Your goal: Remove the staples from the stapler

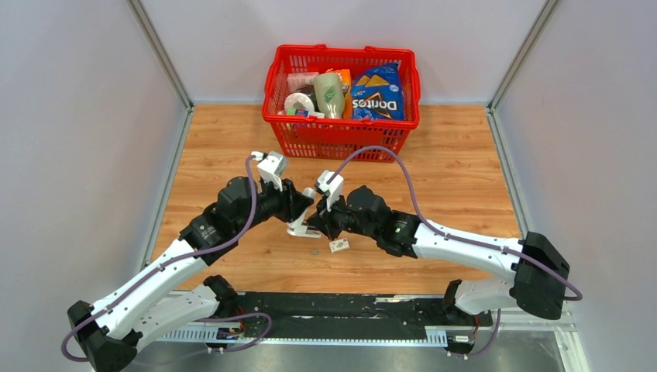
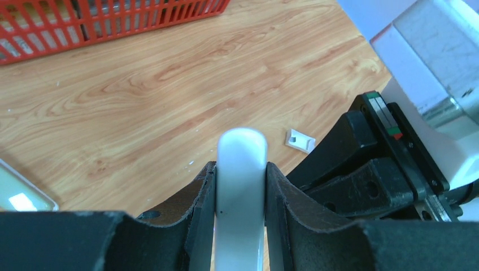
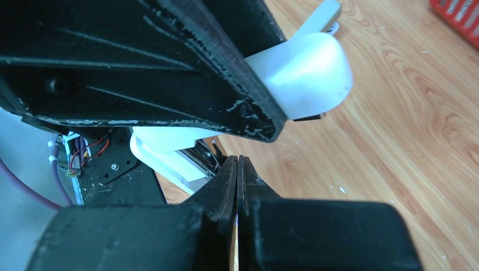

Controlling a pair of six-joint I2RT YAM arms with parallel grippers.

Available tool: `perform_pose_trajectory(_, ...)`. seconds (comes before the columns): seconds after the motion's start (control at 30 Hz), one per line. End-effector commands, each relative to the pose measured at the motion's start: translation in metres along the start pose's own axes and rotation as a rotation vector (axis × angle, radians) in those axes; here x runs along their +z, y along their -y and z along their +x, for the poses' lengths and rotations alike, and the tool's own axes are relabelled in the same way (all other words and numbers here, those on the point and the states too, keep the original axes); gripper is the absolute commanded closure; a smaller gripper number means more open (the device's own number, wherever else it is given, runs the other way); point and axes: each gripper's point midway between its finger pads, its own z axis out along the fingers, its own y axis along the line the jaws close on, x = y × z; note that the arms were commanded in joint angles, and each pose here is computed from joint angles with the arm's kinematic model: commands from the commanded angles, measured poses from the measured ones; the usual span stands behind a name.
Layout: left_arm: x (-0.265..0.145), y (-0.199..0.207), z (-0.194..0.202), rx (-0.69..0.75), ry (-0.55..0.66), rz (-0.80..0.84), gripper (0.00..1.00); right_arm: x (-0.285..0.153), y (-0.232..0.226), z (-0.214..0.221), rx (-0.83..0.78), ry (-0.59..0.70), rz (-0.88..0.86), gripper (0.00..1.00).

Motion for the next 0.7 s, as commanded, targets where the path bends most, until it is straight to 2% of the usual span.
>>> perform_pose_trajectory(0.0, -0.003, -0.001, -0.026, -0.032, 0.115, -0.025, 1.00, 0.009, -0.018, 0.003, 0.027, 0.025, -0.103, 1.00)
perform_pose_trajectory(0.37, -0.005, -0.012, -0.038, -0.058, 0.178, -0.090, 1.00, 0.022, -0.042, 0.007, 0.099, 0.045, -0.238, 1.00)
perform_pose_trajectory(0.67, -0.001, -0.018, -0.034, -0.071, 0.181, -0.113, 1.00, 0.025, -0.057, 0.004, 0.107, 0.060, -0.330, 1.00)
